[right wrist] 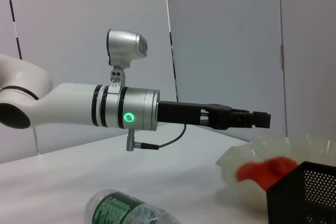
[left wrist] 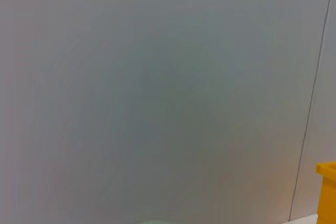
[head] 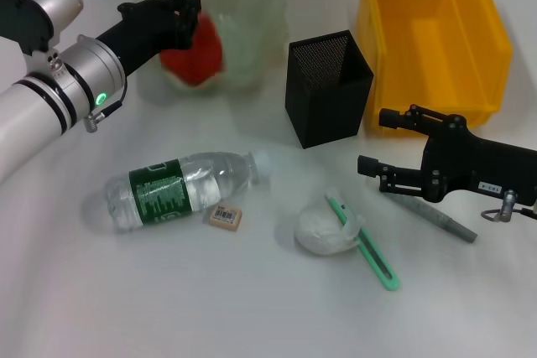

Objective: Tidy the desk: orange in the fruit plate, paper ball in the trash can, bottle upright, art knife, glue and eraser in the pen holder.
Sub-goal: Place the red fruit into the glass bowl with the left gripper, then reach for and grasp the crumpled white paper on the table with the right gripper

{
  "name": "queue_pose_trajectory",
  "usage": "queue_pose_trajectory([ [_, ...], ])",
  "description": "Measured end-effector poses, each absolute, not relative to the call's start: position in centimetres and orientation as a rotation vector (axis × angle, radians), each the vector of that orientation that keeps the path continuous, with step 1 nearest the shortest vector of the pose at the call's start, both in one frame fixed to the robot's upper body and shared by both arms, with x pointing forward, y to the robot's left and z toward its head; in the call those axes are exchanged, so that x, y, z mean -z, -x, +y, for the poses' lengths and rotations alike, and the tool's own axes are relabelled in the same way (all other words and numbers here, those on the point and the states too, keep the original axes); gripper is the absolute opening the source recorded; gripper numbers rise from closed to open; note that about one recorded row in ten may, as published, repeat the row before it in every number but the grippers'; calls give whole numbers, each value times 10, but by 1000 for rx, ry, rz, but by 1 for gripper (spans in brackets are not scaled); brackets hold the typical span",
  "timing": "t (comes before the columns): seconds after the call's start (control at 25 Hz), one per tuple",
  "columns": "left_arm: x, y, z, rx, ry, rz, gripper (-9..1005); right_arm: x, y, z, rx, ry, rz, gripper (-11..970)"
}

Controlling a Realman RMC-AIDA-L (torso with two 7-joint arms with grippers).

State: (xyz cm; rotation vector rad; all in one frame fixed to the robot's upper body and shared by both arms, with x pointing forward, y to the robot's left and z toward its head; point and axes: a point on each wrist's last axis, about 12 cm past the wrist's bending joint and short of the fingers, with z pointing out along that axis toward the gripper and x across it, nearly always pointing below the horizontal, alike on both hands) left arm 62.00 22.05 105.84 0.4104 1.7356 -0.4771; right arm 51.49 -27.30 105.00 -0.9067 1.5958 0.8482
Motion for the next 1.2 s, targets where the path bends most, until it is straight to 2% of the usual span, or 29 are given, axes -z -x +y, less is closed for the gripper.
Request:
queue_pose_trajectory([
  [0.32,-1059,-621,221,479,-398,1735,222,-1050,-515,-273,-848,906,1596,815],
  [0.48,-1059,-621,220,485,-390,1736,418,-1050,-515,-273,-848,906,1596,815],
  [0.76,-1059,-621,221,486,-384,1736,653,-1050,-515,-273,-848,908,1595,814],
  [0.88,-1059,-621,222,487,-373,1733,808,-1050,-516,-273,-848,908,1595,814],
  [1.2,-1061,-616,225,526,-339,1700,807,-1050,-516,-272,-847,909,1595,815],
])
